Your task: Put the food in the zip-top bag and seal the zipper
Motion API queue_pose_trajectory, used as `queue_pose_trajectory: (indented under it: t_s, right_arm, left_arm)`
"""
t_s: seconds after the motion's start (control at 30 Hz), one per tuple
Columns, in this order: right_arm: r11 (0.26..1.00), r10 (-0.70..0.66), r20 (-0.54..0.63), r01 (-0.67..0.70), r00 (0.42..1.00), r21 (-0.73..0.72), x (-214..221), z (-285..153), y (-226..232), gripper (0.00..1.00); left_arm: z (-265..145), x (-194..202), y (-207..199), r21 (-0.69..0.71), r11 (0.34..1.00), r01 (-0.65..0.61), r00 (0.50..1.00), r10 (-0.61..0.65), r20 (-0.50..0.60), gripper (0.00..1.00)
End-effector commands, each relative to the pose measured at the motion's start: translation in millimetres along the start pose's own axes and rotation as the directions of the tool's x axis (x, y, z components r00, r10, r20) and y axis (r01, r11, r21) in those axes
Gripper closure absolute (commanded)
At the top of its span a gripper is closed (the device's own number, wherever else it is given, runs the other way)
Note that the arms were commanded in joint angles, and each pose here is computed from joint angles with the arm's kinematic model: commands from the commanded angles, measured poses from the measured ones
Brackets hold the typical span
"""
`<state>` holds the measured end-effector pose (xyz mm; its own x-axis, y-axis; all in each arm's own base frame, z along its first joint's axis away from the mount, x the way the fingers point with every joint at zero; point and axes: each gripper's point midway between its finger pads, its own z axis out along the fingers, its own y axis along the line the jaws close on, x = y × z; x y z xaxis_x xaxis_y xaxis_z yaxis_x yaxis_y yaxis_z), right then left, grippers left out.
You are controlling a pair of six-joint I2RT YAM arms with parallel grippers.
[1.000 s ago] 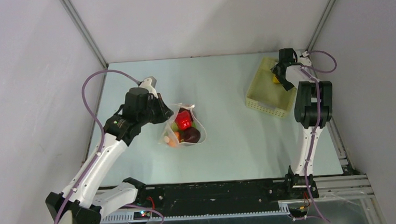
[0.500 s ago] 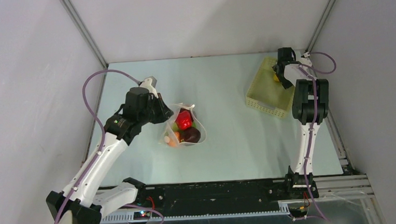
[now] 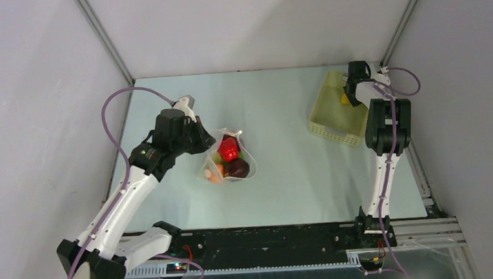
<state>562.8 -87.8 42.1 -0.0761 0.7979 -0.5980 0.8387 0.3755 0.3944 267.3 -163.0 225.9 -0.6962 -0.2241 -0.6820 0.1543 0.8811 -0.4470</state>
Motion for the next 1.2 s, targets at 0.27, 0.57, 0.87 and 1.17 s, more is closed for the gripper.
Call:
queue_pose_trajectory:
  t_s: [0.27,0.57,0.87,1.17]
  right_arm:
    - [0.978,0.0,0.079,0.016,0.997,-0.209,-43.6,-81.7,20.8,0.82]
    - [0.898,-0.063,0.131,0.114,0.989,-0.425,-55.9,-174.3,33.5,0.82]
    - [0.571,-0.277,0.213,0.339,0.937,-0.748,-11.2,-321.9,52.5,0.81]
    - [-0.158,-0.685,0.213,0.143,0.696,-0.977,127.3,-516.4,-10.2,0.78]
  left_arm:
    - [-16.6,-19.0,-12.3,0.056,0.998,-0.021,0.997,0.017,0.081,1.0]
    - [-21.6,-19.8,-18.8,0.094,0.995,-0.017,0.995,0.008,0.095,1.0]
    - [-19.2,-15.4,-23.7,0.123,0.992,-0.015,0.998,0.006,0.069,1.0]
    - [-15.2,-10.9,-25.9,0.138,0.99,-0.025,0.999,0.019,0.039,1.0]
